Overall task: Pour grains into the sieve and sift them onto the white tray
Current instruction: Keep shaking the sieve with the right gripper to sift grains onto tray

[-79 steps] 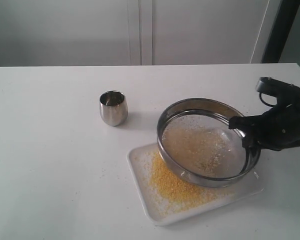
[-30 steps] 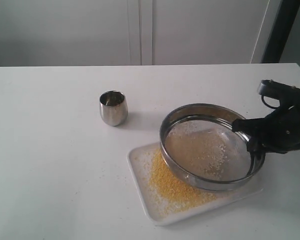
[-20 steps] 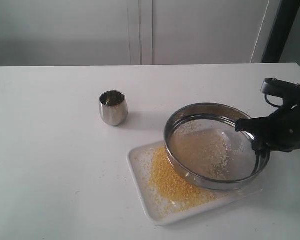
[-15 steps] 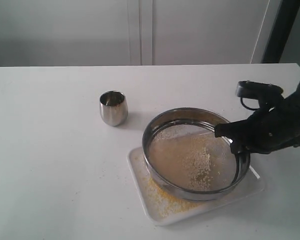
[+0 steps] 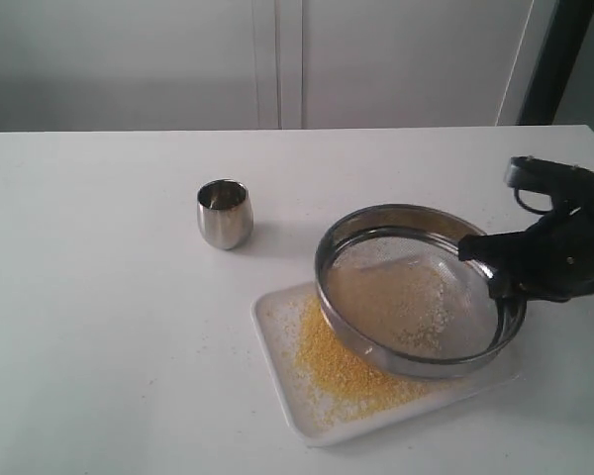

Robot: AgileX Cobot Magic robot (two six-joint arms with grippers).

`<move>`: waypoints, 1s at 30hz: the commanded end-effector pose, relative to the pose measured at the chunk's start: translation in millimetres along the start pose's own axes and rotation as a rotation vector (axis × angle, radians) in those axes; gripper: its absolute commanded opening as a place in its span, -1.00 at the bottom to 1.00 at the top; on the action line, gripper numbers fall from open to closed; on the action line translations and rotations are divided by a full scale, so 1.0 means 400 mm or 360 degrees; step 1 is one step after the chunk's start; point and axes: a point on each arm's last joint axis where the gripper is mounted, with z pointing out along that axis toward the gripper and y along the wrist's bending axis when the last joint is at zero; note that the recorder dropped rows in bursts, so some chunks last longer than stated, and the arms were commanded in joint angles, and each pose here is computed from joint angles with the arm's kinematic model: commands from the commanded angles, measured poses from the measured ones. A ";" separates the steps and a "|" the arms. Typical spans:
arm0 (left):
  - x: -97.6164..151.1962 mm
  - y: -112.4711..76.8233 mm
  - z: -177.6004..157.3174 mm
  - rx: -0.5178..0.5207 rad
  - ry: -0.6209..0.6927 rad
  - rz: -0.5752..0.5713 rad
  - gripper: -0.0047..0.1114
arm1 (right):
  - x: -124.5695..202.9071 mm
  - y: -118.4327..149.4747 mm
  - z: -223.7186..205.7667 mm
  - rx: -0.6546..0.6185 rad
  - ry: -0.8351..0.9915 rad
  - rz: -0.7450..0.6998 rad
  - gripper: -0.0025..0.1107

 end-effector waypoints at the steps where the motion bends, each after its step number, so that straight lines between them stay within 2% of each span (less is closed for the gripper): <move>1: 0.005 -0.002 0.001 0.0008 0.0002 -0.0013 -0.92 | 0.005 0.057 0.020 -0.0207 0.0011 -0.0041 -0.96; 3: 0.005 -0.002 0.001 0.0008 0.0002 -0.0013 -0.92 | 0.003 0.050 0.016 -0.0173 0.0005 -0.0087 -0.96; 4: 0.005 -0.002 0.001 0.0008 0.0002 -0.0013 -0.92 | -0.004 0.025 0.008 -0.0123 -0.0012 -0.0067 -0.96; 6: 0.005 -0.002 0.001 0.0008 0.0002 -0.0013 -0.92 | -0.012 -0.025 -0.006 -0.0062 -0.0017 0.0023 -0.96; 8: 0.005 -0.002 0.001 0.0008 0.0002 -0.0013 -0.92 | -0.010 -0.042 -0.004 -0.0101 -0.0006 0.0137 -0.96; 11: 0.005 -0.001 0.001 0.0006 0.0003 -0.0011 -0.92 | 0.000 0.010 0.021 -0.0284 0.0036 0.0046 -0.96; 13: 0.005 -0.001 0.001 0.0006 0.0003 -0.0011 -0.92 | 0.001 0.024 0.024 -0.0301 0.0044 -0.0019 -0.96; 16: 0.005 -0.001 0.001 0.0006 0.0003 -0.0011 -0.92 | -0.007 -0.021 0.012 -0.0193 0.0016 -0.0073 -0.96; 18: 0.005 -0.001 0.001 0.0006 0.0003 -0.0011 -0.92 | -0.012 -0.045 0.009 -0.0178 -0.0001 0.0019 -0.96; 20: 0.005 -0.001 0.001 0.0006 0.0003 -0.0011 -0.92 | -0.008 -0.023 0.020 -0.0261 0.0025 0.0019 -0.96; 21: 0.005 -0.001 0.001 0.0006 0.0003 -0.0011 -0.92 | -0.003 0.006 0.028 -0.0339 0.0033 -0.0064 -0.96; 23: 0.005 -0.001 0.001 0.0006 0.0003 -0.0011 -0.92 | 0.002 0.023 0.033 -0.0363 0.0044 -0.0150 -0.96; 25: 0.005 -0.001 0.001 0.0006 0.0003 -0.0011 -0.92 | 0.000 -0.001 0.028 -0.0294 0.0048 -0.0156 -0.96; 27: 0.005 -0.001 0.001 0.0006 0.0003 -0.0011 -0.92 | -0.006 -0.036 0.021 -0.0244 0.0039 -0.0055 -0.96; 30: 0.005 -0.001 0.001 0.0006 0.0003 -0.0011 -0.92 | -0.002 -0.007 0.028 -0.0354 0.0050 -0.0097 -0.96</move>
